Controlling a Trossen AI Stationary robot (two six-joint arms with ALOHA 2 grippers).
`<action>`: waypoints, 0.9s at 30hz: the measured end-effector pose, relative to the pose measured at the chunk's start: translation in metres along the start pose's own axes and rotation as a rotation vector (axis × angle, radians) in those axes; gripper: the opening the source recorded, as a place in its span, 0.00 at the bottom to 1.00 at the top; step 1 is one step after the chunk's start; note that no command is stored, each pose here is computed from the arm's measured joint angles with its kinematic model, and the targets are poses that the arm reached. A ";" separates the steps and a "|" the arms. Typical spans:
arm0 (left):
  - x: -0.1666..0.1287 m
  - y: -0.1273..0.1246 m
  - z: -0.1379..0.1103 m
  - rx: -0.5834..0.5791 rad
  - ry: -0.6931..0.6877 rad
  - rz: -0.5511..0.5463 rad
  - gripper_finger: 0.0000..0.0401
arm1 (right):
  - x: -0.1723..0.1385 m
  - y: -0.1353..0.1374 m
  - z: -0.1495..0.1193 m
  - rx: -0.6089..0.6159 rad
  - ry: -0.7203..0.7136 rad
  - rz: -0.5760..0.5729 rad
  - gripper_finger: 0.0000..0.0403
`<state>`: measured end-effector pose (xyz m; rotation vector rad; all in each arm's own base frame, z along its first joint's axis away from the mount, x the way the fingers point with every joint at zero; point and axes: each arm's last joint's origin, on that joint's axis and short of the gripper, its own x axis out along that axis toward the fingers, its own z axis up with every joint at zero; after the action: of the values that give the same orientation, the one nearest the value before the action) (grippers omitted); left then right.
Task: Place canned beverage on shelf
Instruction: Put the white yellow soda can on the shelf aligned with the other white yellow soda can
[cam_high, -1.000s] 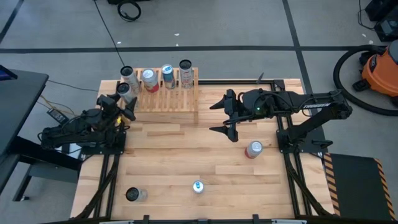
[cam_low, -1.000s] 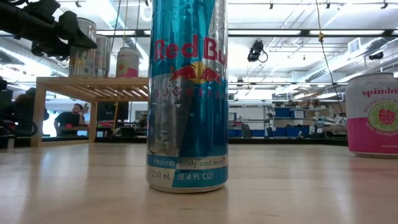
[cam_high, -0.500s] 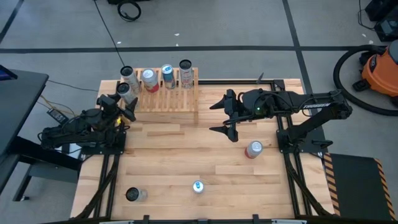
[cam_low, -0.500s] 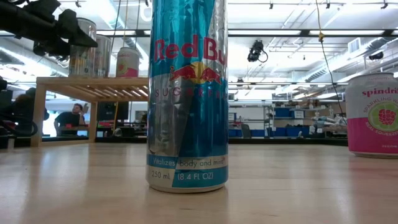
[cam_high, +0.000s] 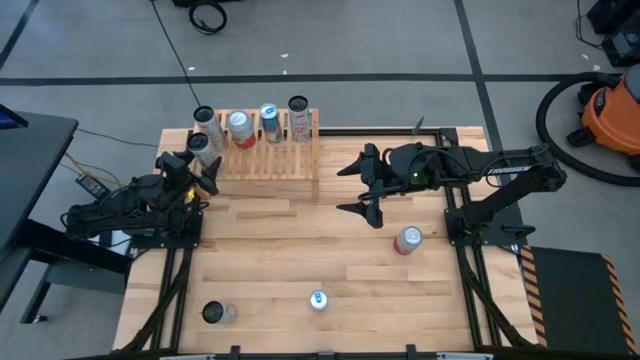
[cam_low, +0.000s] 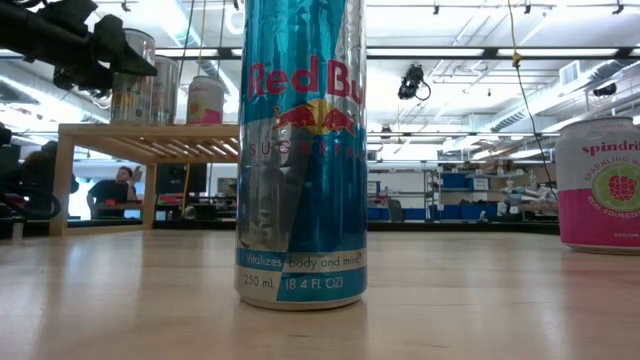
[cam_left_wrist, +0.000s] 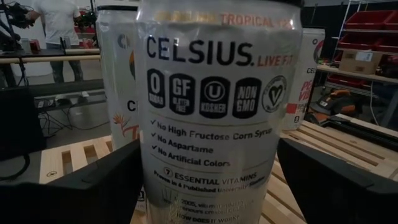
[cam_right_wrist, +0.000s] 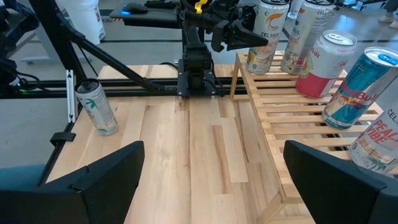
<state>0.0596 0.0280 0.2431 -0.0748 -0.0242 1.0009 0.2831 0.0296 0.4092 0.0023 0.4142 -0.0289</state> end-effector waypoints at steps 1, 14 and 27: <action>0.000 0.000 0.000 0.000 0.000 0.000 0.89 | 0.000 0.000 0.000 0.011 0.000 0.000 0.98; -0.004 0.002 0.028 -0.153 -0.160 -0.011 0.89 | 0.003 -0.006 -0.001 0.028 0.007 -0.019 0.98; -0.020 0.013 0.072 -0.233 -0.267 -0.226 0.89 | 0.060 -0.018 -0.003 -0.156 -0.033 -0.042 0.98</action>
<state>0.0336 0.0216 0.3144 -0.1481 -0.3860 0.7729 0.3356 0.0100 0.3822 -0.1601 0.3825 -0.0383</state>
